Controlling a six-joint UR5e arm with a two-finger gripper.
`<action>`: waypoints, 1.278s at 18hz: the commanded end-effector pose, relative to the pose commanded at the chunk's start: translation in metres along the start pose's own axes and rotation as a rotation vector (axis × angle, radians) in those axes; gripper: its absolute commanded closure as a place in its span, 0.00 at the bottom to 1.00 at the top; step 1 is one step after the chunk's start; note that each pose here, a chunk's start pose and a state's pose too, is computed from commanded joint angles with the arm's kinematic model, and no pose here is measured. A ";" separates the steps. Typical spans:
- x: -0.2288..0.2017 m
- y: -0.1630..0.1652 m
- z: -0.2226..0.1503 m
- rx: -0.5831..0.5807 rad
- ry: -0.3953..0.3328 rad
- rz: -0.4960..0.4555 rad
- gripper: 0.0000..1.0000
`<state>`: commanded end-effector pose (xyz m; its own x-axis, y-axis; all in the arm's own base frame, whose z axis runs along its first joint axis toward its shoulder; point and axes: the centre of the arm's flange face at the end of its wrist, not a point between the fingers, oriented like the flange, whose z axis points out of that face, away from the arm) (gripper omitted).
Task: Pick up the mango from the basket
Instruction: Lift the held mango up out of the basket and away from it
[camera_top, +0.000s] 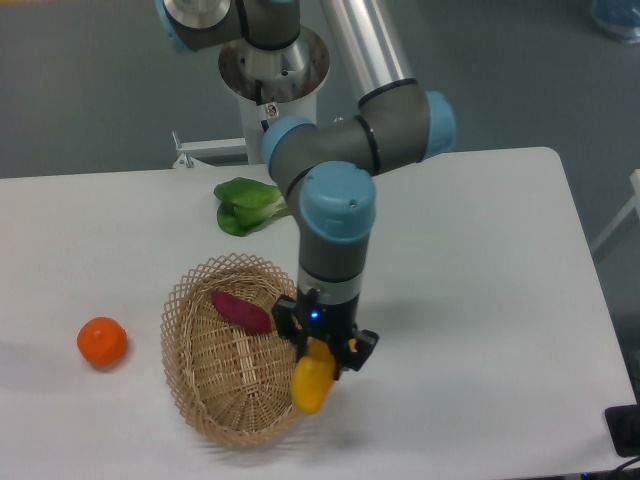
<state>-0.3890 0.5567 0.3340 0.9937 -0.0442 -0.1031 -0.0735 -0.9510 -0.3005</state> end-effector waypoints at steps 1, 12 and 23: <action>-0.005 0.005 -0.002 -0.004 0.000 0.007 0.63; -0.053 0.060 -0.016 -0.087 0.024 0.125 0.66; -0.073 0.092 -0.013 -0.231 0.003 0.235 0.62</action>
<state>-0.4669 0.4689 0.3264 0.9522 -0.2710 -0.1410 -0.2797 -0.9590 -0.0459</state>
